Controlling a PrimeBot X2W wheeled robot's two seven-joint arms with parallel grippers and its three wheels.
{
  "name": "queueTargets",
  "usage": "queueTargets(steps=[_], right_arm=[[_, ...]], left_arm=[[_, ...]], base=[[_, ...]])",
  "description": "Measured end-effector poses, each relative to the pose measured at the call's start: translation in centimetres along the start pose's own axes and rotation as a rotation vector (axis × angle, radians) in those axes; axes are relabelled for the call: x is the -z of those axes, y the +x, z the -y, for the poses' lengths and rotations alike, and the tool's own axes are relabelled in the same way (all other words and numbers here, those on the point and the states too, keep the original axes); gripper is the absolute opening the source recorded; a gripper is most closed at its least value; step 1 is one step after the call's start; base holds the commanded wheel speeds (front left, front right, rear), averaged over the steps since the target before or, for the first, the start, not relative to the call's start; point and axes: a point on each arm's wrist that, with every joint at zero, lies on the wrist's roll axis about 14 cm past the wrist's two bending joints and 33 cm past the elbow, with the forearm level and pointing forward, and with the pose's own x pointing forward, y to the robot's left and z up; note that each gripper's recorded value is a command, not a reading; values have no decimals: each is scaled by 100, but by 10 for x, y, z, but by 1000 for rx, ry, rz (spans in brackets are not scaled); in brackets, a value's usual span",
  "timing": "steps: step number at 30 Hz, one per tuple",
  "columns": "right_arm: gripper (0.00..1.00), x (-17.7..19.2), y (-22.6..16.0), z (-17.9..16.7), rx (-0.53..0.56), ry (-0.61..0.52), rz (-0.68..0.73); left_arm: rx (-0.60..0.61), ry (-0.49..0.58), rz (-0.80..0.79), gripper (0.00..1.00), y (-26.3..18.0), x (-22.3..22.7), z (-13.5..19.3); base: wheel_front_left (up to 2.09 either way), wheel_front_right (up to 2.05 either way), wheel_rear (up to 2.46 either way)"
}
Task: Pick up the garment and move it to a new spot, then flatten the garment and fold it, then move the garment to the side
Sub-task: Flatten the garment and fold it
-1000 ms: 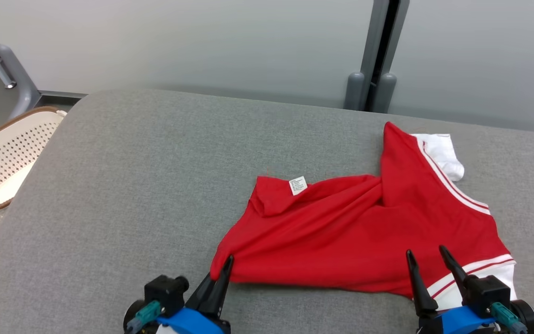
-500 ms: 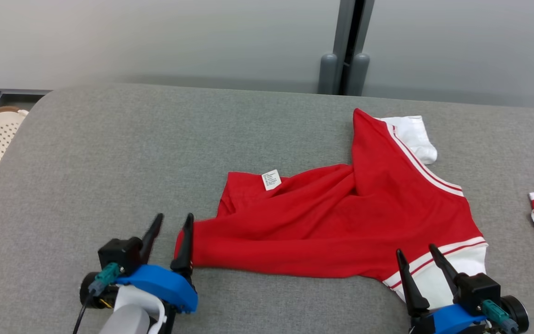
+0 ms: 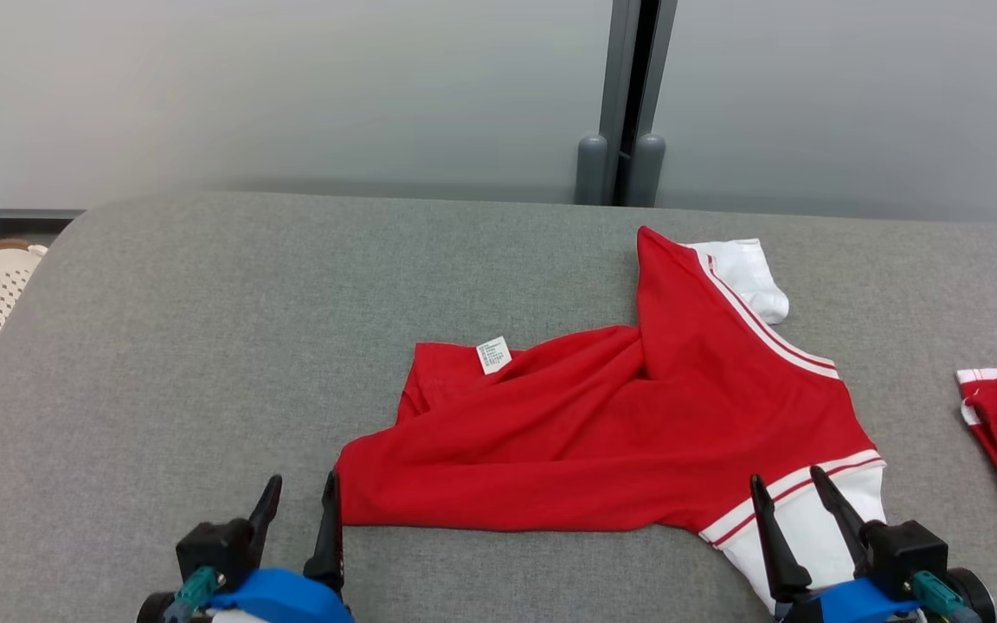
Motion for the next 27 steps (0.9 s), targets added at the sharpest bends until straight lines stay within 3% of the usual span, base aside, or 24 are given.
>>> queueTargets(steps=[7,15,27], right_arm=[[100,5,-19,7,33,21,-8],[100,10,-23,6,30,22,-23],[100,22,-12,1,10,22,-64]], left_arm=[[-10,-27,-30,100,-34,24,4],[-17,-27,-28,100,-39,25,2],[87,-10,-72,100,22,2,20]], base=[[0,0,0],[0,0,0],[0,0,0]])
